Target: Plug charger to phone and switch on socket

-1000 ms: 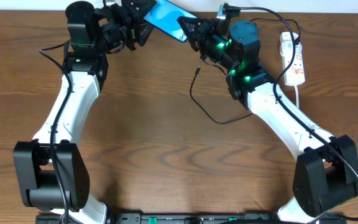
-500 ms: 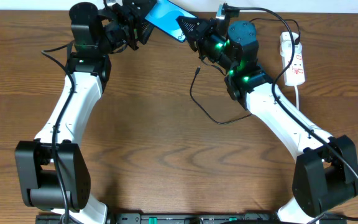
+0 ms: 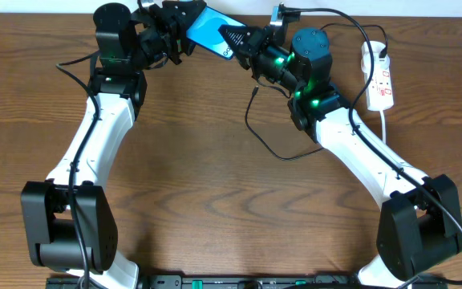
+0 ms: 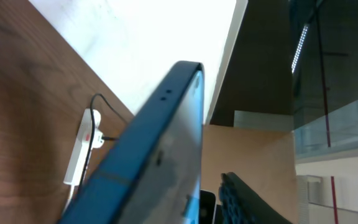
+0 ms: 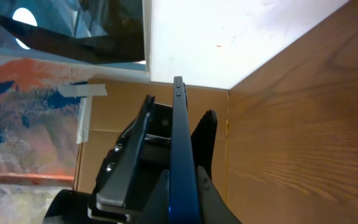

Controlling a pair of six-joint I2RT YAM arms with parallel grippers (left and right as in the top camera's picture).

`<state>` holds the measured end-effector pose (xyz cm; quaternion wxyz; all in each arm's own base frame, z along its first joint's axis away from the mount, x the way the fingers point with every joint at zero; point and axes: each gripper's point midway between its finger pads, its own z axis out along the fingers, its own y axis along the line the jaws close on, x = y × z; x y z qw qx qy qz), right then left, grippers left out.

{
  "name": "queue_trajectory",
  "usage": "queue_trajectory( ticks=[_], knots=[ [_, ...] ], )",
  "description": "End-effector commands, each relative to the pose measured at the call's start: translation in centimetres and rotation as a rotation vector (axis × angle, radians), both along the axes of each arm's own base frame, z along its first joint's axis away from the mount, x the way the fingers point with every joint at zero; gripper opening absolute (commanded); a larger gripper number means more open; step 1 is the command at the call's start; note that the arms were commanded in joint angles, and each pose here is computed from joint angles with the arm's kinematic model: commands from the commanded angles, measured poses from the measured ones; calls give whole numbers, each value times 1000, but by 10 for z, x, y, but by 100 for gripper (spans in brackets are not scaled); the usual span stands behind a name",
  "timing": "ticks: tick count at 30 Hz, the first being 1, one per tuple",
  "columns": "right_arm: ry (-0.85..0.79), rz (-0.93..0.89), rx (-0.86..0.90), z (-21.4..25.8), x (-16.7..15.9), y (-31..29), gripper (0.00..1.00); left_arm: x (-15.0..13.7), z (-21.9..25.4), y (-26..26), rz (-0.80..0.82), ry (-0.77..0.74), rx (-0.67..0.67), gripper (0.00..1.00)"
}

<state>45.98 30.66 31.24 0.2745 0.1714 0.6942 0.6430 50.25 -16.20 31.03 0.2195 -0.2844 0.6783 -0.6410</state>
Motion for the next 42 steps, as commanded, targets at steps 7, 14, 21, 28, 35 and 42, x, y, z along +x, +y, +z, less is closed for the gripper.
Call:
queue_trajectory(
  ticks=[7,14,21,28,35,42],
  knots=[
    [-14,117,-11,0,-21,22,1,3,15,3,40,-60,15,19],
    [5,118,-14,-3,-22,23,1,10,14,10,97,-55,15,8],
    [-13,101,-68,-12,-19,21,17,13,14,15,121,-55,17,7],
    [-59,67,-130,-18,-12,14,34,15,14,26,136,-54,17,7],
    [-142,-6,-191,-15,13,-26,53,11,5,37,95,-7,14,7],
    [-193,8,-242,-19,22,-56,58,7,-2,50,72,32,7,7]
  ],
)
